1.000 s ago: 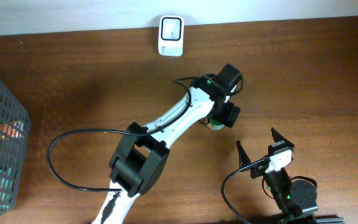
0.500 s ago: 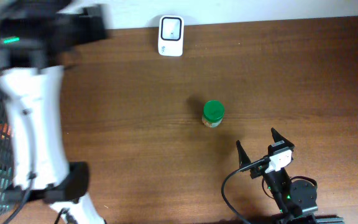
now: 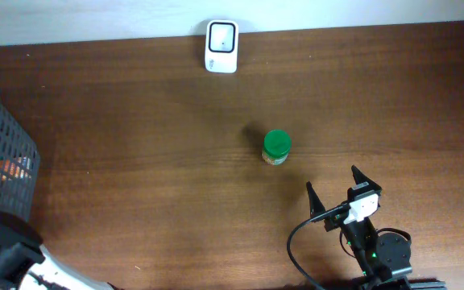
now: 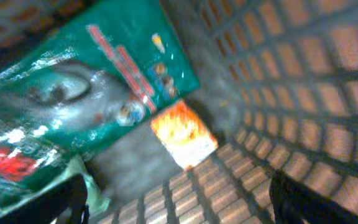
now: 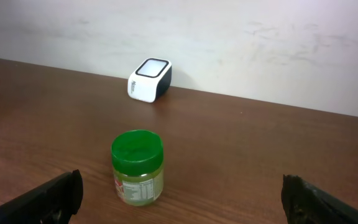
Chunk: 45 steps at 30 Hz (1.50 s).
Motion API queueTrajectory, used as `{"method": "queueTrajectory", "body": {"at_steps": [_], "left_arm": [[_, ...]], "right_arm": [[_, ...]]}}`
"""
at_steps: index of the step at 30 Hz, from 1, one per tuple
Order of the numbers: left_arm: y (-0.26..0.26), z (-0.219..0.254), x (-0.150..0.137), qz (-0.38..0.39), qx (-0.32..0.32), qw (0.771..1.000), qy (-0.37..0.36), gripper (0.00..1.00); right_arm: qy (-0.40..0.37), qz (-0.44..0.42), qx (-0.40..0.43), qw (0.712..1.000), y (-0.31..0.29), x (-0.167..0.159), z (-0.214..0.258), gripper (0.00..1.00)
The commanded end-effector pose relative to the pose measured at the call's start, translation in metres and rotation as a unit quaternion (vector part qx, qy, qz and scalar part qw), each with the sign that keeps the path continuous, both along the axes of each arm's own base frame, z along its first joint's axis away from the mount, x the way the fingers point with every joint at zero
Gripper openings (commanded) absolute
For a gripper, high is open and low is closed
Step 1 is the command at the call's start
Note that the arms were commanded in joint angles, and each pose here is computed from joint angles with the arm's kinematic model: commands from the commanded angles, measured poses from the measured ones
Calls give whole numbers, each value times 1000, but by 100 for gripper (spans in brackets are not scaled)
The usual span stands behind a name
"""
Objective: Scan the item barcode
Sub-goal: 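Reach the left gripper into the basket and grasp the orange tissue pack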
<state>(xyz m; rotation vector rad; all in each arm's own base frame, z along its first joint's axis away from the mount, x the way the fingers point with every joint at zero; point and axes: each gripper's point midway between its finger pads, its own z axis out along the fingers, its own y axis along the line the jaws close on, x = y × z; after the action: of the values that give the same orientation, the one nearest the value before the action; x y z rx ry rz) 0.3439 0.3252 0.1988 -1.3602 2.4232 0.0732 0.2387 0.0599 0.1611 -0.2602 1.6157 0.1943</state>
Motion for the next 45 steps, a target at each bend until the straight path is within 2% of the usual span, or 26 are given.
{"method": "queueTrajectory", "body": {"at_steps": [1,6,9,15,16,17,19,21,22,23,25,29,30,32,35,37,41,45], "left_arm": [[-6,-66,-3,19,-43,999,19,89],[-2,-131,3,17,-38,999,11,85],[-6,-161,8,12,-66,998,17,84],[-24,-184,14,-5,-86,996,30,72],[-27,-184,15,-8,-86,996,32,67],[-30,-184,18,-14,-86,996,33,58],[-31,-184,18,-15,-87,996,33,22],[-32,-179,16,-14,-90,995,37,17],[-29,-168,17,-13,-89,995,37,16],[-26,-158,19,-18,-84,996,33,10],[-17,-113,29,-27,-56,998,11,9],[-7,7,40,-34,22,997,-68,9],[-10,56,37,-38,54,993,-101,9],[-32,123,26,-50,91,984,-146,7],[-98,201,9,-105,139,964,-202,8],[-138,220,9,-145,145,954,-220,8],[-242,192,32,-274,82,940,-185,9],[-362,100,55,-421,7,903,-85,10]], "right_arm": [[2,3,-2,1000,1,0,-2,98],[2,3,-2,1000,1,0,-2,98],[2,3,-2,1000,1,0,-2,98],[2,3,-2,1000,1,0,-2,98],[2,3,-2,1000,1,0,-2,99],[2,3,-2,1000,1,0,-2,98],[2,3,-2,1000,1,0,-2,99],[2,3,-2,1000,1,0,-2,98],[2,3,-2,1000,1,0,-2,98],[2,3,-2,1000,1,0,-2,98],[2,3,-2,1000,1,0,-2,98],[2,3,-2,1000,1,0,-2,98],[2,3,-2,1000,1,0,-2,98],[2,3,-2,1000,1,0,-2,98],[2,3,-2,1000,1,0,-2,98],[2,3,-1,1000,1,0,-2,98],[2,3,-2,1000,1,0,-2,98],[2,3,-2,1000,1,0,-2,99]]}}
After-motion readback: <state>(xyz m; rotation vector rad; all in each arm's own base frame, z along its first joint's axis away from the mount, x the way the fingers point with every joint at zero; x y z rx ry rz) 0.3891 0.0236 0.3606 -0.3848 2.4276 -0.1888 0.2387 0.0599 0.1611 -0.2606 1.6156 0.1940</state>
